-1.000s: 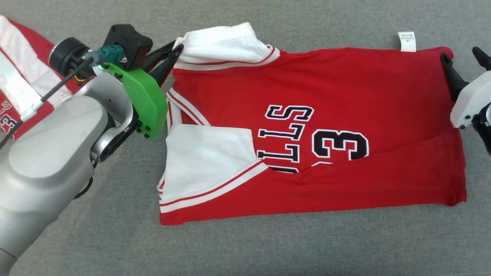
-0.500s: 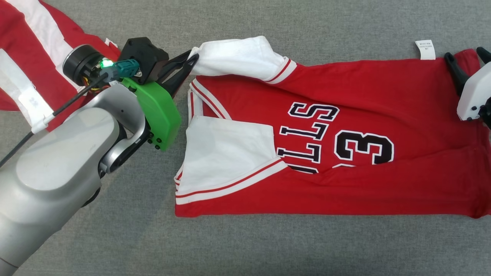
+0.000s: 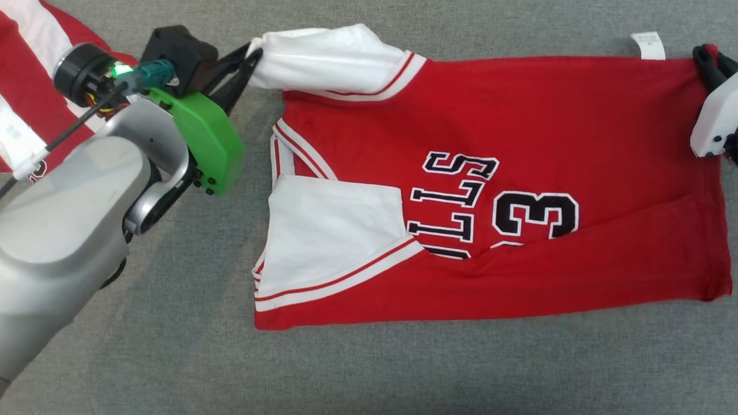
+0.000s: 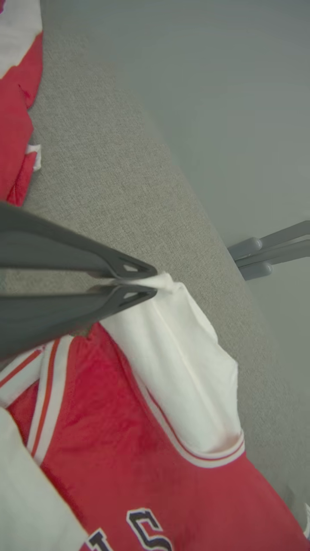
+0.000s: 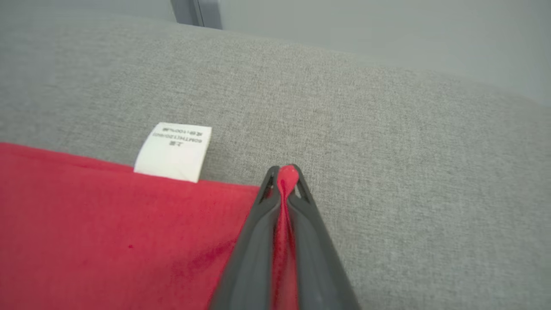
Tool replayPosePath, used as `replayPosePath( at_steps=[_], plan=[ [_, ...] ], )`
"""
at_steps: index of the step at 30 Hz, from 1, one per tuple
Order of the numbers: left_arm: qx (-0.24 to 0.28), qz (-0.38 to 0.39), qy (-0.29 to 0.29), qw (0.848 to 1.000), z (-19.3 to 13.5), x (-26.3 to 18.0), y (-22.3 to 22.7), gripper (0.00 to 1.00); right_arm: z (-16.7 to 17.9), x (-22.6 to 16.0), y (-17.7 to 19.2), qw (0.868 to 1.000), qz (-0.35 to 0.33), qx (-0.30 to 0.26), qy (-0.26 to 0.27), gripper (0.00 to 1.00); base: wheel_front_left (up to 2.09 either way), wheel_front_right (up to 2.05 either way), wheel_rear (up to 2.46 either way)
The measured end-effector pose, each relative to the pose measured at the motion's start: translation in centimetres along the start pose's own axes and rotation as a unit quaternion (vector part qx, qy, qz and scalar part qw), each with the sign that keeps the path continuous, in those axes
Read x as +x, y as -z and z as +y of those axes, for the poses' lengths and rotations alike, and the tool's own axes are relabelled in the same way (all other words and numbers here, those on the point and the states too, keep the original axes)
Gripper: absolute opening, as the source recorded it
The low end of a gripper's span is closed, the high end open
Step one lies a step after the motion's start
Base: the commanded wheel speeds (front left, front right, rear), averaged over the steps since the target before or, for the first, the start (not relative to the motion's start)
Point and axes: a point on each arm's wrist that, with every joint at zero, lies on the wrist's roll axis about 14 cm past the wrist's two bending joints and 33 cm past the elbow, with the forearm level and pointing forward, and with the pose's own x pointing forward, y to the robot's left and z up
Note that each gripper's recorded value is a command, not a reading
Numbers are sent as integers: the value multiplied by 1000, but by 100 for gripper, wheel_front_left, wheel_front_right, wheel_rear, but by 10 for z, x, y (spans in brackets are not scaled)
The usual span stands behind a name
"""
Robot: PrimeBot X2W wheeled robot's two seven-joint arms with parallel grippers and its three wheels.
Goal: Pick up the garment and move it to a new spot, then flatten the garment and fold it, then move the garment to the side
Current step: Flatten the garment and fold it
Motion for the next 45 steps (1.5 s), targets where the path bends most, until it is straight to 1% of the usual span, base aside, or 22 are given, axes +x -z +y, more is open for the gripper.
replayPosePath(
  at_steps=[5, 14, 17, 20, 25, 34, 39, 43, 45],
  plan=[
    [15, -12, -28, 999, 22, 13, -11, 0, -8, 3, -26, 999, -51, -7, 9, 0, 0, 0, 0],
    [36, -61, -59, 996, 44, 40, -41, 0, -22, 7, -49, 993, -107, -32, 32, 0, 0, 0, 0],
    [35, -76, -71, 994, 50, 45, -46, 0, -22, 7, -52, 991, -120, -38, 34, 0, 0, 0, 0],
    [38, -73, -71, 994, 50, 46, -43, 0, -19, 8, -56, 990, -132, -40, 31, 0, 0, 0, 0],
    [50, -75, -59, 994, 44, 40, -41, 0, -12, 3, -60, 988, -148, -40, 23, 0, 0, 0, 0],
    [56, -61, -32, 996, 22, 7, -20, 0, -10, -24, -35, 991, -129, -38, 13, 0, 0, 0, 0],
    [69, -23, -3, 997, 2, -22, 7, 0, -4, -40, -22, 993, -113, -23, 0, 0, 0, 0, 0],
    [63, -6, 17, 998, -18, -45, 19, 0, 3, -52, -10, 996, -92, -11, -13, 0, 0, 0, 0],
    [60, 10, 29, 998, -29, -57, 28, 0, 3, -59, -5, 996, -81, -20, -18, 0, 0, 0, 0]
  ],
)
